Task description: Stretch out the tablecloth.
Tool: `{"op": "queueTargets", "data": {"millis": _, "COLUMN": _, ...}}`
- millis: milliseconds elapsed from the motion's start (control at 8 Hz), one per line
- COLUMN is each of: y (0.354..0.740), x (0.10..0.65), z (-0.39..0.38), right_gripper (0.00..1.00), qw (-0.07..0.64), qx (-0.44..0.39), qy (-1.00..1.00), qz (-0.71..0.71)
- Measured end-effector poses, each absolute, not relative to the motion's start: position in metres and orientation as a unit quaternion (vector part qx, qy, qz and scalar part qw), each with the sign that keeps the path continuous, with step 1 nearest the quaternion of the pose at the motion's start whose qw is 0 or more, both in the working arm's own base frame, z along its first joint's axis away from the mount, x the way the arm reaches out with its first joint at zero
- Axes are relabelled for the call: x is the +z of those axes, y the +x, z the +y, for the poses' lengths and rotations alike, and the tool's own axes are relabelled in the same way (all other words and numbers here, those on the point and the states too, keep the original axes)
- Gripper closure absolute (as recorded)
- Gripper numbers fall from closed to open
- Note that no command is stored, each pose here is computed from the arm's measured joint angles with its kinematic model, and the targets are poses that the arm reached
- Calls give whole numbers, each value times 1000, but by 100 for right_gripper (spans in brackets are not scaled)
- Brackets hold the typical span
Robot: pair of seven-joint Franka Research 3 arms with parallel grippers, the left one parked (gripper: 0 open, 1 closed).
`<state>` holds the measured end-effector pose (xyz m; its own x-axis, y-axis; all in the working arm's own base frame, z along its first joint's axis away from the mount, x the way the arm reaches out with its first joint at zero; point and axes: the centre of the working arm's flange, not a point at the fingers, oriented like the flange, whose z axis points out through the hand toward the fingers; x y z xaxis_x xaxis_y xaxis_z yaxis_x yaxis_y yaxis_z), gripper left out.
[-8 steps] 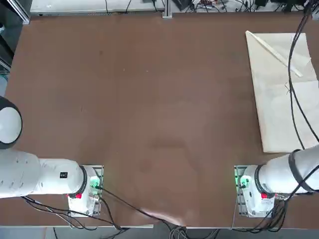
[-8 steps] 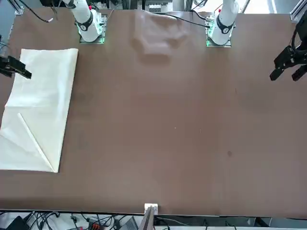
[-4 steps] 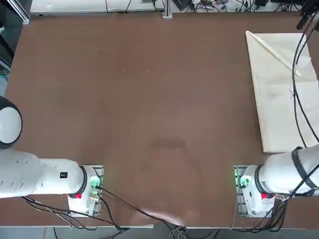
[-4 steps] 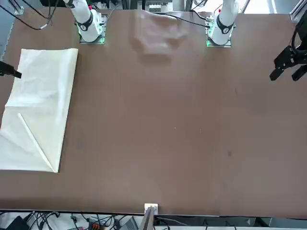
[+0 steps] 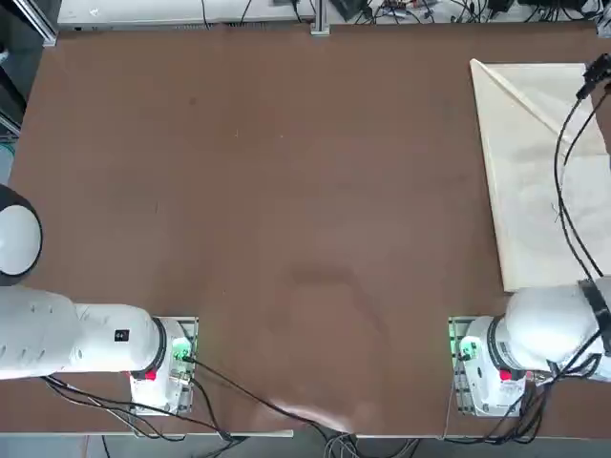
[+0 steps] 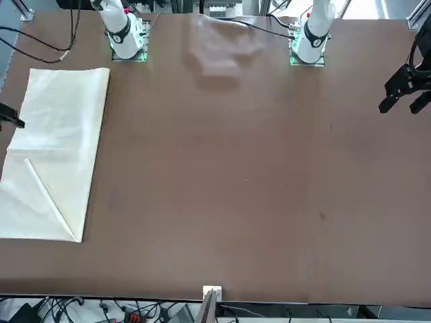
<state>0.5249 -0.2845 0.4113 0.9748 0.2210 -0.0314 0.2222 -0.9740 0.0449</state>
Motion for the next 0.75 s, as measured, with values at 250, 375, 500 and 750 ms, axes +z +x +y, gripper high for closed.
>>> {"op": "queueTargets", "data": {"millis": 250, "y": 532, "x": 352, "z": -303, "right_gripper": 0, "qw": 49, "qx": 7, "qy": 984, "qz": 173}}
{"op": "queueTargets", "data": {"millis": 375, "y": 541, "x": 330, "z": -309, "right_gripper": 0, "qw": 69, "qx": 23, "qy": 976, "qz": 206}}
{"op": "queueTargets", "data": {"millis": 500, "y": 548, "x": 309, "z": -316, "right_gripper": 0, "qw": 95, "qx": 43, "qy": 964, "qz": 243}}
{"op": "queueTargets", "data": {"millis": 750, "y": 554, "x": 280, "z": -328, "right_gripper": 0, "qw": 134, "qx": 65, "qy": 941, "qz": 304}}
